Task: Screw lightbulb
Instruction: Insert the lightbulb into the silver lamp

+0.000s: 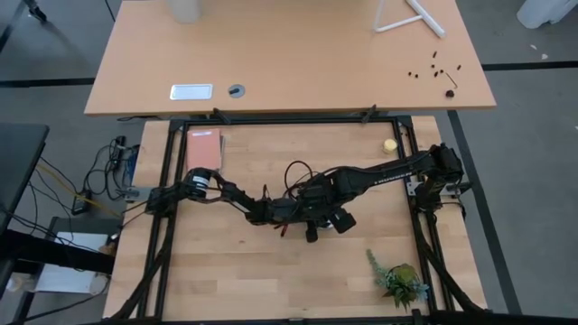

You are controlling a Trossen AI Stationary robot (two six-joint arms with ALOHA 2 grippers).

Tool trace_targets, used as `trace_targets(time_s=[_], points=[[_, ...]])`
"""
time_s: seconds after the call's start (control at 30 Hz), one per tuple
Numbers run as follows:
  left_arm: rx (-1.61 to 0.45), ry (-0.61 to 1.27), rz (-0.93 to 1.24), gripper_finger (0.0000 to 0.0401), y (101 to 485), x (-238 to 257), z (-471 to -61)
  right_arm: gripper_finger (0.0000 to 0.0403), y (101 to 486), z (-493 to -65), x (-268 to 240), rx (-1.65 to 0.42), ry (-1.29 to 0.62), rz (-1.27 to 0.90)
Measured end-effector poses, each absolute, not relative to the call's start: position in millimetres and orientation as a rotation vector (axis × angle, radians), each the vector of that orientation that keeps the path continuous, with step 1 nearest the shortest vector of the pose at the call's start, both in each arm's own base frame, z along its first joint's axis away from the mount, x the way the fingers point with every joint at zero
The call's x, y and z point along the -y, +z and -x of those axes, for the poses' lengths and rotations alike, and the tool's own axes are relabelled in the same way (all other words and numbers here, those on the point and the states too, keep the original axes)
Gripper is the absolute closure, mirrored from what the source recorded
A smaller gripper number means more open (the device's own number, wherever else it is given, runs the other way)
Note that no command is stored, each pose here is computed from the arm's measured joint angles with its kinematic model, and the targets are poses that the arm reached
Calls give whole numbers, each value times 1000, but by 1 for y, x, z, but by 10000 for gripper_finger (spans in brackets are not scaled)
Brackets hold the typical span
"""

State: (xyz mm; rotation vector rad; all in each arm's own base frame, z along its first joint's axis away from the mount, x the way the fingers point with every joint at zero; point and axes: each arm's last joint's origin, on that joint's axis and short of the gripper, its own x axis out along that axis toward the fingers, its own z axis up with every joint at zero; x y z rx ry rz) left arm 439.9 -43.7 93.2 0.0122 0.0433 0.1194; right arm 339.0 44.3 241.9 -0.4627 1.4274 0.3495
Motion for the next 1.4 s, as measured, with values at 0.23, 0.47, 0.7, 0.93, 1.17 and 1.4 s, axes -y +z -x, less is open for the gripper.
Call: trace_targets(time_s=[0.23, 0.47, 0.7, 0.93, 1.17, 1.4], points=[[-43, 132, -8, 221, 93, 43, -440, 150, 242, -340, -44, -1432, 261, 364], [-43, 194, -22, 221, 93, 48, -439, 131, 242, -341, -42, -1437, 90, 173], [-51, 323, -84, 221, 93, 61, -435, 144, 243, -346, -35, -1395, -61, -11], [-53, 424, -85, 221, 94, 72, -432, 134, 243, -349, -31, -1352, -182, -151], [-39, 515, -58, 221, 98, 82, -433, 135, 244, -349, -30, -1319, -335, -259], [-36, 525, -53, 221, 100, 84, -433, 132, 245, -350, -30, -1306, -339, -266]])
